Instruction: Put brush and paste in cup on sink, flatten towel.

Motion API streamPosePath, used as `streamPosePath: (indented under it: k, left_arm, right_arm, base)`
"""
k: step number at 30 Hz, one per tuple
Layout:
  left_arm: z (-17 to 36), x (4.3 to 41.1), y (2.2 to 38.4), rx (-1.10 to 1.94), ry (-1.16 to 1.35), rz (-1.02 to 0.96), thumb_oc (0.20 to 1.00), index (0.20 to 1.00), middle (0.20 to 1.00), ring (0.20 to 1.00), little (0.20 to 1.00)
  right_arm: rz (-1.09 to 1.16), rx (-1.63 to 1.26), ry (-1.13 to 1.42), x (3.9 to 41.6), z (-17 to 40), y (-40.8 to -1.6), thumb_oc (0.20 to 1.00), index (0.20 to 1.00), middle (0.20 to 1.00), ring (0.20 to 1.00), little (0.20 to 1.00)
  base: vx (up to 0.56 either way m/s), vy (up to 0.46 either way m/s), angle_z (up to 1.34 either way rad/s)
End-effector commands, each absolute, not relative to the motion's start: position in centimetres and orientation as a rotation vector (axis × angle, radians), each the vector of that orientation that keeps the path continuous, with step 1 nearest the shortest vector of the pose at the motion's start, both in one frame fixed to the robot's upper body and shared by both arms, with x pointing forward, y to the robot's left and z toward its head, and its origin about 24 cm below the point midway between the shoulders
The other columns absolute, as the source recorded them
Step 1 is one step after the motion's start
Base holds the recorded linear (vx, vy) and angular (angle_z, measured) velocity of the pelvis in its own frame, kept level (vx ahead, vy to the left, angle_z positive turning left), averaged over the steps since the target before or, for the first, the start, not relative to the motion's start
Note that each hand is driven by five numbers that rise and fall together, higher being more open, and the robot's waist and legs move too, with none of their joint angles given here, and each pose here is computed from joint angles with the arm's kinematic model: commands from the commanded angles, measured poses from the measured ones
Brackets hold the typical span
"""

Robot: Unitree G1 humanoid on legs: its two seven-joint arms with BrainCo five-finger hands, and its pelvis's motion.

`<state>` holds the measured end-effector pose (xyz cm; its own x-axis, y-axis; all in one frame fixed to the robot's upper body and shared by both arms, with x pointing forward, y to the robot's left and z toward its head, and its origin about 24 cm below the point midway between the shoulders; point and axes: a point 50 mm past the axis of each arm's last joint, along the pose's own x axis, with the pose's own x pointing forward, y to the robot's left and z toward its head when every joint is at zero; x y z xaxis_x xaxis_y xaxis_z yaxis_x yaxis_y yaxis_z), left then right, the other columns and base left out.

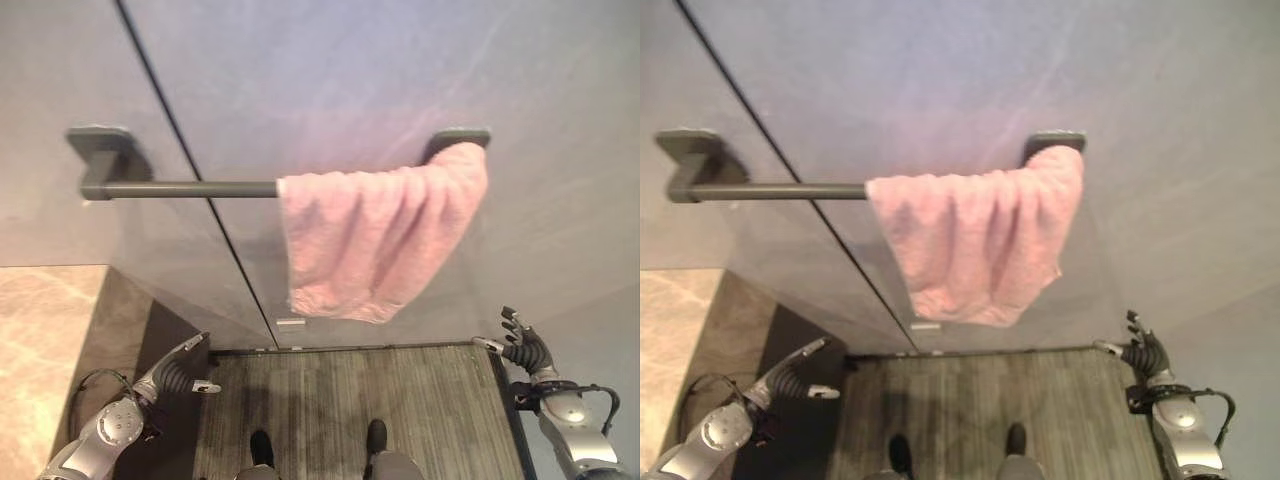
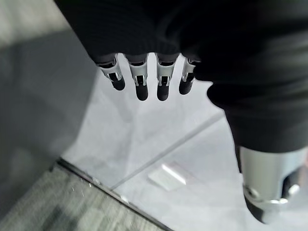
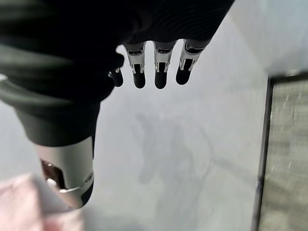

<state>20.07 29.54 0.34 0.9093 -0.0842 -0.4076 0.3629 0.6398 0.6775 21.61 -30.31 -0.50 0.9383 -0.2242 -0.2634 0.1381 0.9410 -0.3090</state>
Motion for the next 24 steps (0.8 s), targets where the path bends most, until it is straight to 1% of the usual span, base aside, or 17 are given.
streamPosePath:
  k: [1, 4, 6, 7, 8, 12, 13, 15, 17, 18, 19, 20, 21, 24]
  left_arm:
    - [3.2, 21.8, 29.4, 0.783, 0.214, -0.226, 1.000, 1.000, 1.000, 1.000, 1.000]
    - [5.0, 23.0, 28.8, 0.790, 0.147, -0.272, 1.000, 1.000, 1.000, 1.000, 1.000]
    - [6.1, 23.7, 27.9, 0.822, 0.092, -0.320, 1.000, 1.000, 1.000, 1.000, 1.000]
    - [7.0, 24.2, 26.9, 0.827, 0.044, -0.376, 1.000, 1.000, 1.000, 1.000, 1.000]
    - [6.9, 24.4, 26.7, 0.824, 0.043, -0.384, 1.000, 1.000, 1.000, 1.000, 1.000]
    - [6.4, 25.9, 23.3, 0.745, -0.008, -0.461, 1.000, 1.000, 1.000, 1.000, 1.000]
    - [6.4, 25.9, 23.3, 0.745, -0.009, -0.461, 1.000, 1.000, 1.000, 1.000, 1.000]
    - [5.6, 27.0, 20.9, 0.691, -0.030, -0.479, 1.000, 1.000, 1.000, 1.000, 1.000]
    - [5.3, 27.4, 20.2, 0.678, -0.032, -0.483, 1.000, 1.000, 1.000, 1.000, 1.000]
    - [4.5, 28.2, 18.5, 0.637, -0.028, -0.474, 1.000, 1.000, 1.000, 1.000, 1.000]
    - [4.3, 28.4, 17.7, 0.619, -0.028, -0.481, 1.000, 1.000, 1.000, 1.000, 1.000]
    - [4.3, 29.1, 15.8, 0.565, -0.046, -0.494, 1.000, 1.000, 1.000, 1.000, 1.000]
    - [4.3, 29.1, 15.8, 0.565, -0.047, -0.492, 1.000, 1.000, 1.000, 1.000, 1.000]
    - [4.3, 30.0, 13.1, 0.507, -0.064, -0.497, 1.000, 1.000, 1.000, 1.000, 1.000]
  right_arm:
    - [-0.176, -0.304, 0.172, 23.2, 2.6, -31.0, 1.000, 1.000, 1.000, 1.000, 1.000]
    - [-0.136, -0.341, 0.167, 23.9, 3.5, -31.5, 1.000, 1.000, 1.000, 1.000, 1.000]
    - [-0.127, -0.360, 0.168, 24.3, 3.9, -31.9, 1.000, 1.000, 1.000, 1.000, 1.000]
    - [-0.110, -0.386, 0.160, 24.7, 4.4, -32.2, 1.000, 1.000, 1.000, 1.000, 1.000]
    - [-0.109, -0.384, 0.164, 24.8, 4.4, -32.3, 1.000, 1.000, 1.000, 1.000, 1.000]
    - [-0.092, -0.301, 0.190, 25.7, 4.1, -32.3, 1.000, 1.000, 1.000, 1.000, 1.000]
    - [-0.092, -0.301, 0.190, 25.7, 4.1, -32.3, 1.000, 1.000, 1.000, 1.000, 1.000]
    - [-0.052, -0.269, 0.174, 27.2, 4.6, -31.2, 1.000, 1.000, 1.000, 1.000, 1.000]
    - [-0.037, -0.256, 0.160, 27.9, 5.0, -30.6, 1.000, 1.000, 1.000, 1.000, 1.000]
    - [0.012, -0.253, 0.125, 29.7, 5.8, -28.8, 1.000, 1.000, 1.000, 1.000, 1.000]
    - [0.036, -0.268, 0.110, 30.6, 6.4, -28.0, 1.000, 1.000, 1.000, 1.000, 1.000]
    - [0.071, -0.259, 0.073, 32.4, 7.4, -26.0, 1.000, 1.000, 1.000, 1.000, 1.000]
    - [0.072, -0.259, 0.071, 32.5, 7.5, -26.0, 1.000, 1.000, 1.000, 1.000, 1.000]
    - [0.146, -0.226, 0.013, 35.1, 9.1, -21.8, 1.000, 1.000, 1.000, 1.000, 1.000]
  base:
    - [0.01, 0.061, 0.05]
    - [0.01, 0.042, 0.03]
    - [0.01, 0.006, -0.03]
    - [0.02, 0.004, -0.04]
    - [0.03, -0.006, -0.05]
    - [0.02, -0.033, -0.04]
    - [0.02, -0.057, -0.03]
    - [0.02, -0.081, -0.05]
    - [-0.01, -0.075, -0.07]
    - [-0.04, -0.093, -0.10]
    - [-0.07, -0.152, -0.14]
    - [-0.04, -0.092, -0.10]
    - [-0.05, -0.083, -0.10]
    - [-0.04, -0.053, -0.13]
